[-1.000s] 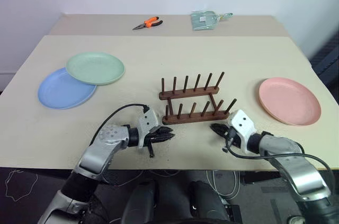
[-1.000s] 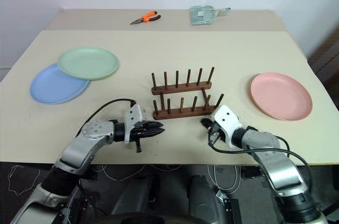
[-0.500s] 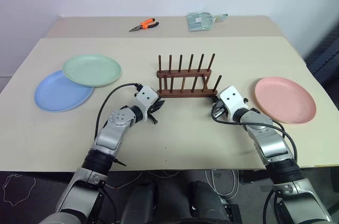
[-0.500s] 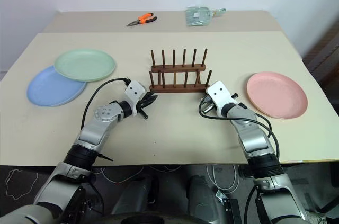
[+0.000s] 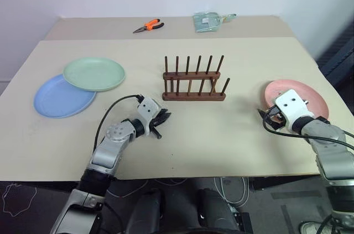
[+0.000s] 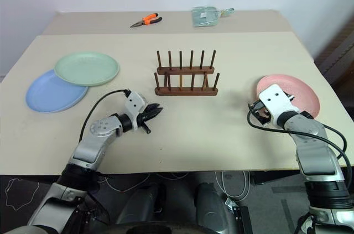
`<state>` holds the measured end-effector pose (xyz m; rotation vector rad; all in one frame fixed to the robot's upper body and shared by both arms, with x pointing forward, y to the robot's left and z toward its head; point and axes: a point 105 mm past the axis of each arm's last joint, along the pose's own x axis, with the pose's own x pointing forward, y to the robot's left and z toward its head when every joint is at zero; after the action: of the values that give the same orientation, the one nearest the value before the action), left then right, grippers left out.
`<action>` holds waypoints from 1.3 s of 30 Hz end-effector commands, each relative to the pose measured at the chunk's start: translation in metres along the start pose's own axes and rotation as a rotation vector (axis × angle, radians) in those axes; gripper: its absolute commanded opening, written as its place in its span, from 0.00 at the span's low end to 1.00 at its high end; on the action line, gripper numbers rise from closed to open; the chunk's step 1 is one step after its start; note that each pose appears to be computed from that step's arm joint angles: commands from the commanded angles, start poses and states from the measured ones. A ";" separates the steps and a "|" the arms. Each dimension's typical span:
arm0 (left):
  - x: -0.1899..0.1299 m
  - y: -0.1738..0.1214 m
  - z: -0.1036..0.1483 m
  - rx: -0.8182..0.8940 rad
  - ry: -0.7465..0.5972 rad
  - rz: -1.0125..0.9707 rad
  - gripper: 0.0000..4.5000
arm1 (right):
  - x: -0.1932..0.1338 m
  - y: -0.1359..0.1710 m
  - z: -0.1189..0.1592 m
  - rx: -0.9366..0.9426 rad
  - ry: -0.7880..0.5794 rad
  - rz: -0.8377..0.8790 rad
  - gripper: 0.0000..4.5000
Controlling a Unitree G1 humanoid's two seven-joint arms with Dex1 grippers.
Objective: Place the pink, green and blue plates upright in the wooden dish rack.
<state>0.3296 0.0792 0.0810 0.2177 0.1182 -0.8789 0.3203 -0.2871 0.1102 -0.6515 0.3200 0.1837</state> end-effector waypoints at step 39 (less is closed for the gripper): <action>-0.038 0.000 0.065 -0.092 -0.291 -0.026 0.16 | -0.056 0.022 0.237 0.992 -0.916 0.549 0.01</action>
<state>0.3091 0.0895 0.1363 -0.0024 -0.0510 -0.9115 0.3178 -0.1241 0.2882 0.5429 -0.2803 0.7668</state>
